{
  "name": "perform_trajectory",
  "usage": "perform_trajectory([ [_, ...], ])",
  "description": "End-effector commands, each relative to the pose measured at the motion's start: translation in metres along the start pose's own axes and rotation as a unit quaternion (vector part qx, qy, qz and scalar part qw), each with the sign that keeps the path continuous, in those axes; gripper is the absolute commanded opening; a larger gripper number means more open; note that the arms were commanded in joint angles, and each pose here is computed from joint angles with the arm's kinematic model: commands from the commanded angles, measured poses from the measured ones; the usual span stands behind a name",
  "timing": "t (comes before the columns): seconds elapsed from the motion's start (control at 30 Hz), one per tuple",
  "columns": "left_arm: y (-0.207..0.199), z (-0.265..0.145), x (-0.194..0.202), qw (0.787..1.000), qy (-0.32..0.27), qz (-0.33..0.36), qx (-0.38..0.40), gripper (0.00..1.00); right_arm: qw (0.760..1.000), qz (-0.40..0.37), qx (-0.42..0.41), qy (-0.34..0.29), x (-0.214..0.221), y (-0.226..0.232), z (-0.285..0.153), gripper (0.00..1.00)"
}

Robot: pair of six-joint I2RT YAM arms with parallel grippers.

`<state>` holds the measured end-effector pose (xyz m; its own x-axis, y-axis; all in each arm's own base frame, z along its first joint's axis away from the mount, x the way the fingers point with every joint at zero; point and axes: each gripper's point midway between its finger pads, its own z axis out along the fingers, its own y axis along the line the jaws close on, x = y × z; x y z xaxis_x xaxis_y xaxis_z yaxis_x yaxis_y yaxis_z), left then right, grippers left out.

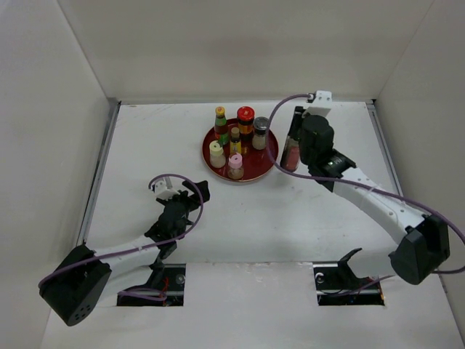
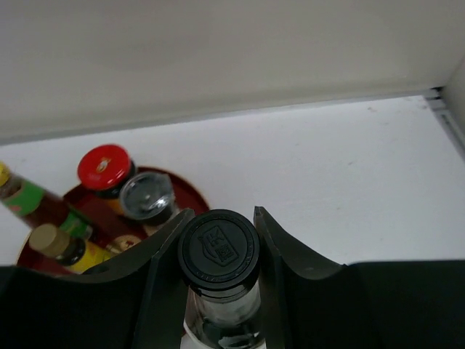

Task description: Organize the condiment bottles

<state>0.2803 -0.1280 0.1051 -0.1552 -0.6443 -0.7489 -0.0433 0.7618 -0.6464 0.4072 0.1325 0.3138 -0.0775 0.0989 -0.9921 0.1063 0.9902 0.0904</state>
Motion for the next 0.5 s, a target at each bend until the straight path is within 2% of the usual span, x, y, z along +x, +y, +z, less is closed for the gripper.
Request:
perform_trajectory([
  [0.0,-0.018,0.002,-0.017,0.999,-0.024,-0.021,0.025,1.00,0.991,0.085,-0.042,-0.096,-0.072,0.039,-0.002,0.29],
  [0.2,-0.018,0.003,-0.016,0.999,-0.021,-0.020,0.026,1.00,0.990,0.085,-0.068,-0.088,-0.058,0.080,0.008,0.28],
  [0.47,-0.019,0.003,-0.013,0.999,-0.017,-0.017,0.026,1.00,0.989,0.087,-0.084,-0.088,-0.053,0.110,0.016,0.28],
])
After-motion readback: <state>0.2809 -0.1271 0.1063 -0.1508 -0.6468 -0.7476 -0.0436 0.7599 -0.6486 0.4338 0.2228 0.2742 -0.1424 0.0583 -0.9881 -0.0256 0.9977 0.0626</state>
